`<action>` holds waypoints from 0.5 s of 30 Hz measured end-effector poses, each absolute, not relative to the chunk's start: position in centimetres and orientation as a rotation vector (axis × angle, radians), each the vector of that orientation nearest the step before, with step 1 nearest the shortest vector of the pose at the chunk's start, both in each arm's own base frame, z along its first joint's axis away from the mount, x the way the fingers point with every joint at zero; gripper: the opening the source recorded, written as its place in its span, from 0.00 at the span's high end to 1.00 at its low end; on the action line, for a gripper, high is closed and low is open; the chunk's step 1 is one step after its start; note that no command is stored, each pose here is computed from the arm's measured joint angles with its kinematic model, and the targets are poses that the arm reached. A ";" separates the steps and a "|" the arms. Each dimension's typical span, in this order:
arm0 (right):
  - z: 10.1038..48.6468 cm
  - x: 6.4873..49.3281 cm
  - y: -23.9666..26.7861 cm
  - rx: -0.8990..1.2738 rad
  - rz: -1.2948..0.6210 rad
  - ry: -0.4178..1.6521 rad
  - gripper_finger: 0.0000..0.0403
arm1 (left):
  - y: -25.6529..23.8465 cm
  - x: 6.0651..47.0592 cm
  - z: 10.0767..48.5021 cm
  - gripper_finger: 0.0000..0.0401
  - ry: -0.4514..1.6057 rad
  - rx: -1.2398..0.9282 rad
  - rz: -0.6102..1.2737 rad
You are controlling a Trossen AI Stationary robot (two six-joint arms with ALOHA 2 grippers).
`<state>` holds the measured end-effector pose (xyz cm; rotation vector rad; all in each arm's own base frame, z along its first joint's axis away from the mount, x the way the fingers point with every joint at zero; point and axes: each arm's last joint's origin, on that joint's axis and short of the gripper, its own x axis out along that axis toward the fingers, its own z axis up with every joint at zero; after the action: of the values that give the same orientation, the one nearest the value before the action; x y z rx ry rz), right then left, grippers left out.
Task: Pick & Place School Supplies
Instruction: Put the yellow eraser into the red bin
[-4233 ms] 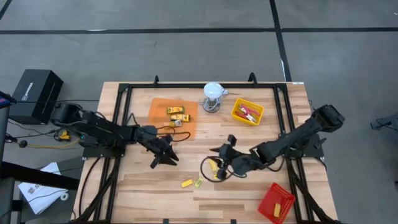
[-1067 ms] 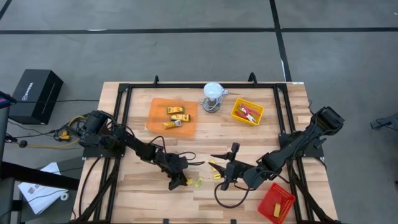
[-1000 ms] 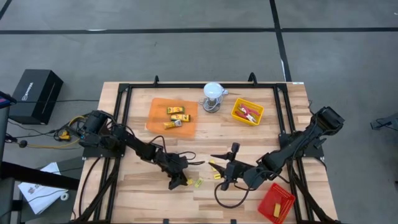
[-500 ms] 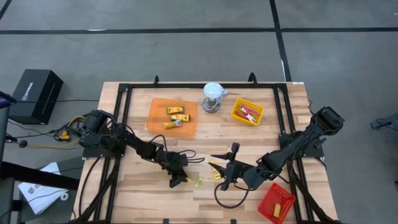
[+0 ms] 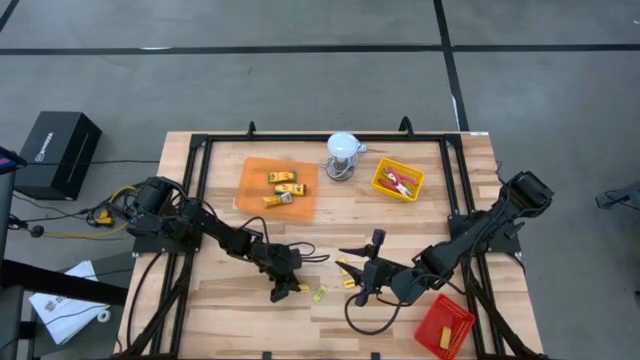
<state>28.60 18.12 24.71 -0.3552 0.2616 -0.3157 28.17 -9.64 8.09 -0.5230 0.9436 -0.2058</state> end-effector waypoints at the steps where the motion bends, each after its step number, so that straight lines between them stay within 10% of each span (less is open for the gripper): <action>1: 24.7 28.6 18.1 -0.355 -0.316 0.262 0.67 | -9.6 28.2 8.1 0.93 0.940 -0.521 -0.206; 15: 24.9 28.6 18.0 -0.375 -0.349 0.252 0.65 | -8.6 28.4 14.4 0.94 0.621 -0.248 -0.155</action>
<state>28.59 18.04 24.92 -0.3748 0.2515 -0.3493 28.43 -8.56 14.42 -0.2477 0.6207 -0.1549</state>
